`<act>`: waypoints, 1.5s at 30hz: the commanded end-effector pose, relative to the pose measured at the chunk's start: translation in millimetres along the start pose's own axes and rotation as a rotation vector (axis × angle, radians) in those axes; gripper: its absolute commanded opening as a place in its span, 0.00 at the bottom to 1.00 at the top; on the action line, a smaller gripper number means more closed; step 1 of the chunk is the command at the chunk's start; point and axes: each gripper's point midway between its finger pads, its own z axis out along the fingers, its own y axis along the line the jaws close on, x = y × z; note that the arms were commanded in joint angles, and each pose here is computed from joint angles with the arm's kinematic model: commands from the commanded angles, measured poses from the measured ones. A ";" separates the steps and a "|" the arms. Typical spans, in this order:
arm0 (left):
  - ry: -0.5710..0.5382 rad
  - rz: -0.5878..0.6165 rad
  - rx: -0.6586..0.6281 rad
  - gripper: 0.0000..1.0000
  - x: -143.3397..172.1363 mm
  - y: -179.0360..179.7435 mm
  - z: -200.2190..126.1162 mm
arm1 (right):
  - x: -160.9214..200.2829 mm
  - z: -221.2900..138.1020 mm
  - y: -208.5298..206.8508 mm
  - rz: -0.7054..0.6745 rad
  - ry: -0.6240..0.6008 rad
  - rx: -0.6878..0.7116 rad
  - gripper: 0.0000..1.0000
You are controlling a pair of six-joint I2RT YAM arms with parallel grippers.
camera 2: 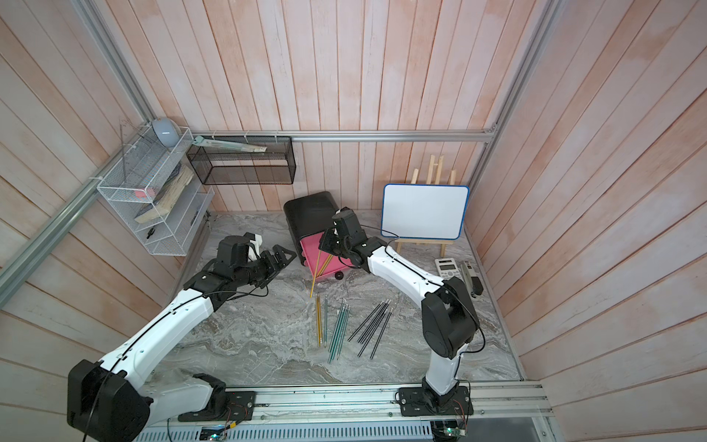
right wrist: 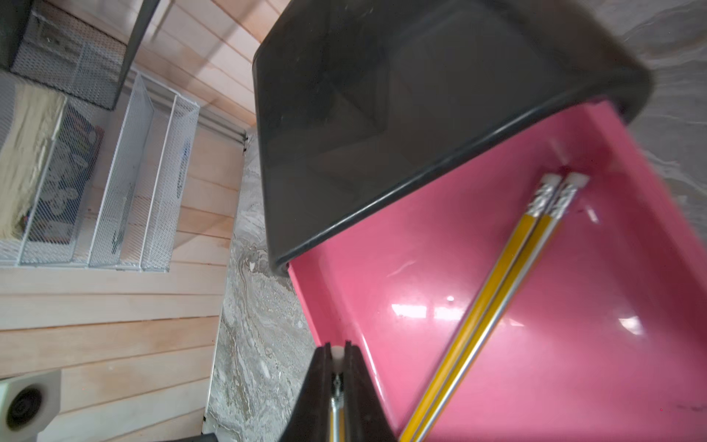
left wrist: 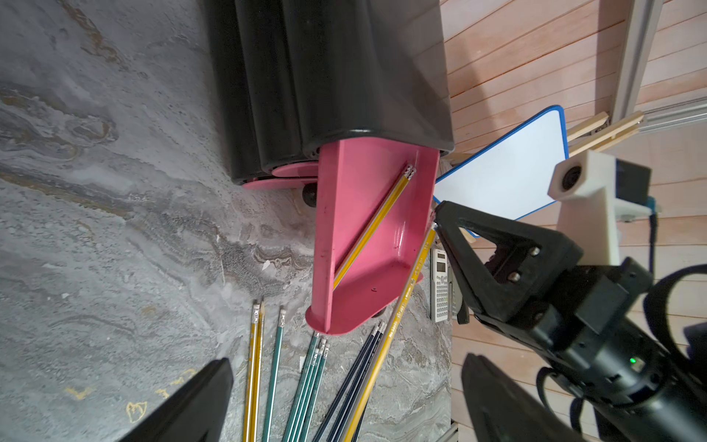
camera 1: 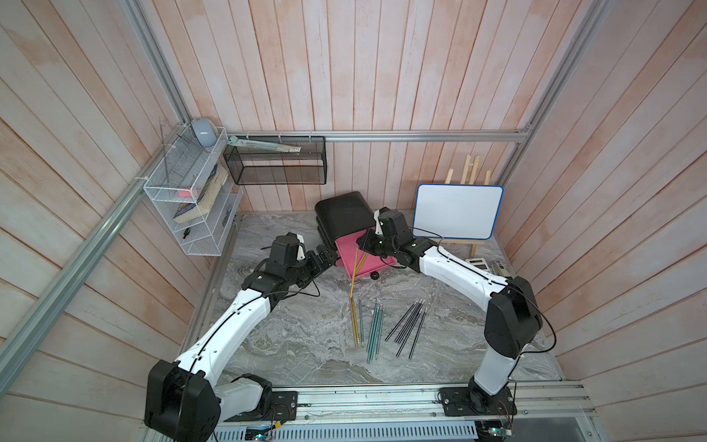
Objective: Please place the pencils in the drawer according to their color
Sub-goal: Place the pencil in the drawer.
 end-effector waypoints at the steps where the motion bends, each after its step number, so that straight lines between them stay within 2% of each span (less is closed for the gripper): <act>1: -0.024 0.033 0.021 1.00 -10.4 -15.8 3.6 | -29.8 -16.9 3.3 0.054 -0.107 -0.032 0.00; 11: -0.016 0.045 0.021 1.00 -9.5 -20.7 11.9 | -81.0 -29.8 -31.8 0.155 -0.329 0.041 0.00; 18: -0.013 0.048 0.018 1.00 -7.3 -19.4 12.9 | -95.3 -25.9 -45.9 0.163 -0.418 0.095 0.00; 27: -0.013 0.050 0.023 1.00 -6.9 -20.2 13.3 | -85.3 -4.0 -60.8 0.139 -0.394 0.132 0.00; 39: -0.012 0.046 0.023 1.00 -4.9 -17.2 14.7 | -46.1 18.5 -53.2 0.068 -0.279 0.136 0.00; 40: -0.011 0.046 0.022 0.99 -4.5 -16.6 14.8 | -43.3 19.0 -53.2 0.065 -0.272 0.138 0.03; 43: -0.012 0.046 0.022 1.00 -4.3 -16.4 14.4 | -41.8 17.7 -52.1 0.062 -0.264 0.139 0.25; 45: -0.016 0.048 0.022 0.99 -4.7 -16.5 13.4 | -43.2 14.4 -48.2 0.055 -0.263 0.133 0.33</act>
